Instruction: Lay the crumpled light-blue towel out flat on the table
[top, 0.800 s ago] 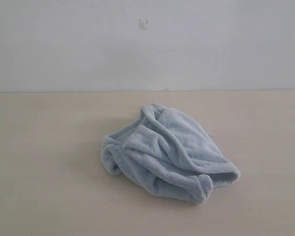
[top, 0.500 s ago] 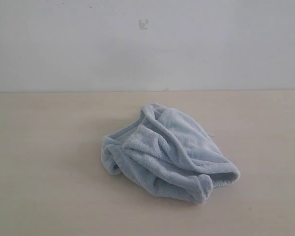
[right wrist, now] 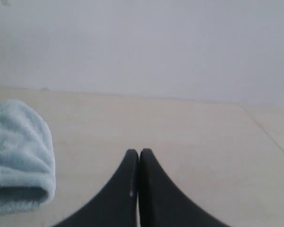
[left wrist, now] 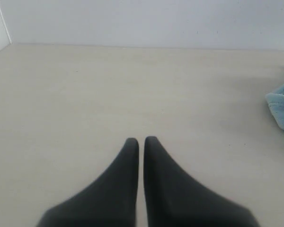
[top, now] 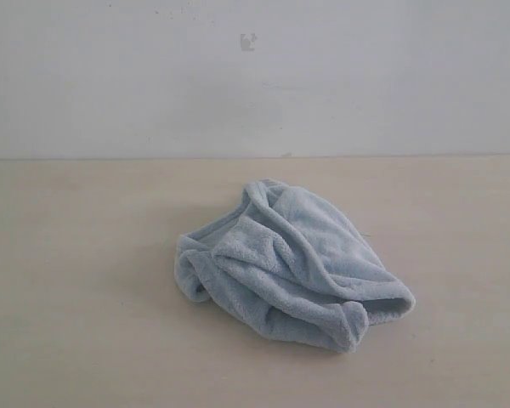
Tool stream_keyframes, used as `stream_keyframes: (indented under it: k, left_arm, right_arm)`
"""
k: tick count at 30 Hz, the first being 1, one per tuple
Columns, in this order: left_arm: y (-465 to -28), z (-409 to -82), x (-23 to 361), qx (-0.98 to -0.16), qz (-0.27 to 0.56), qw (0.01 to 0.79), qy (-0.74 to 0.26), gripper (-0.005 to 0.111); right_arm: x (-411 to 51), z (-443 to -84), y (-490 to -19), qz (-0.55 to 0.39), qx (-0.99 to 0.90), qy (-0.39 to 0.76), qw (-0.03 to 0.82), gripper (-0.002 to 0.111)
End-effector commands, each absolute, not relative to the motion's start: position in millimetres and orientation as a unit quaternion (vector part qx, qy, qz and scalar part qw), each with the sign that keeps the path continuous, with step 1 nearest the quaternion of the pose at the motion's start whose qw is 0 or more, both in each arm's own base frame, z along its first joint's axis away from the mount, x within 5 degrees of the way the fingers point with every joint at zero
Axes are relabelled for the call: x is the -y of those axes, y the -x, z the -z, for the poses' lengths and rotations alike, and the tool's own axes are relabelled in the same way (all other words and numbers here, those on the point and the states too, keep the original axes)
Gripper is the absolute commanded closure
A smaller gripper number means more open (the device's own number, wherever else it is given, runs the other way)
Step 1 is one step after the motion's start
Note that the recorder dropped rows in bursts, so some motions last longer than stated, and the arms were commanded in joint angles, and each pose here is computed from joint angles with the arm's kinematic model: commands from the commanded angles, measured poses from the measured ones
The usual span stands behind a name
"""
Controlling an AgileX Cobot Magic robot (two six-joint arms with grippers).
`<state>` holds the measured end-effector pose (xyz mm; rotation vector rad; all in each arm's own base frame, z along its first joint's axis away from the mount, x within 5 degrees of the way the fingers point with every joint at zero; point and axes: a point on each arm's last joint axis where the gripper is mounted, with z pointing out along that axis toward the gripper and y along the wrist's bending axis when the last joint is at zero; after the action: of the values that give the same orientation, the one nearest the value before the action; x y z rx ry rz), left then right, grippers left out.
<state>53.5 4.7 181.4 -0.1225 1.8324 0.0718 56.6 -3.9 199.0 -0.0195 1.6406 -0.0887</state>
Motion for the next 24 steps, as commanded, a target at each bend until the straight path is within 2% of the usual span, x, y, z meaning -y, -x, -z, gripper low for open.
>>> stream_keyframes:
  k: [1,12,17,21,24]
  left_arm:
    - [-53.2,-181.8,-4.7,-0.792,-0.034,0.608,0.050,0.103]
    - [-53.2,-181.8,-4.7,-0.792,-0.034,0.608,0.050,0.103]
    - [-53.2,-181.8,-4.7,-0.792,-0.034,0.608,0.050,0.103]
    - [-53.2,-181.8,-4.7,-0.792,-0.034,0.608,0.050,0.103]
    - [-53.2,-181.8,-4.7,-0.792,-0.034,0.608,0.050,0.103]
  right_arm:
    - [-0.8,-217.7,-55.6,0.035,-0.656,0.035,0.753,0.108]
    - [-13.7,-271.1,-27.0,-0.032,-0.366,0.067,0.928,0.108]
    - [-9.7,-289.5,1.2,-0.087,-0.190,0.036,0.977,0.108]
    - [-8.0,-332.1,29.5,-0.199,-0.087,0.026,0.976,0.108]
    - [-7.7,-372.7,50.2,-0.203,-0.070,0.026,0.976,0.108]
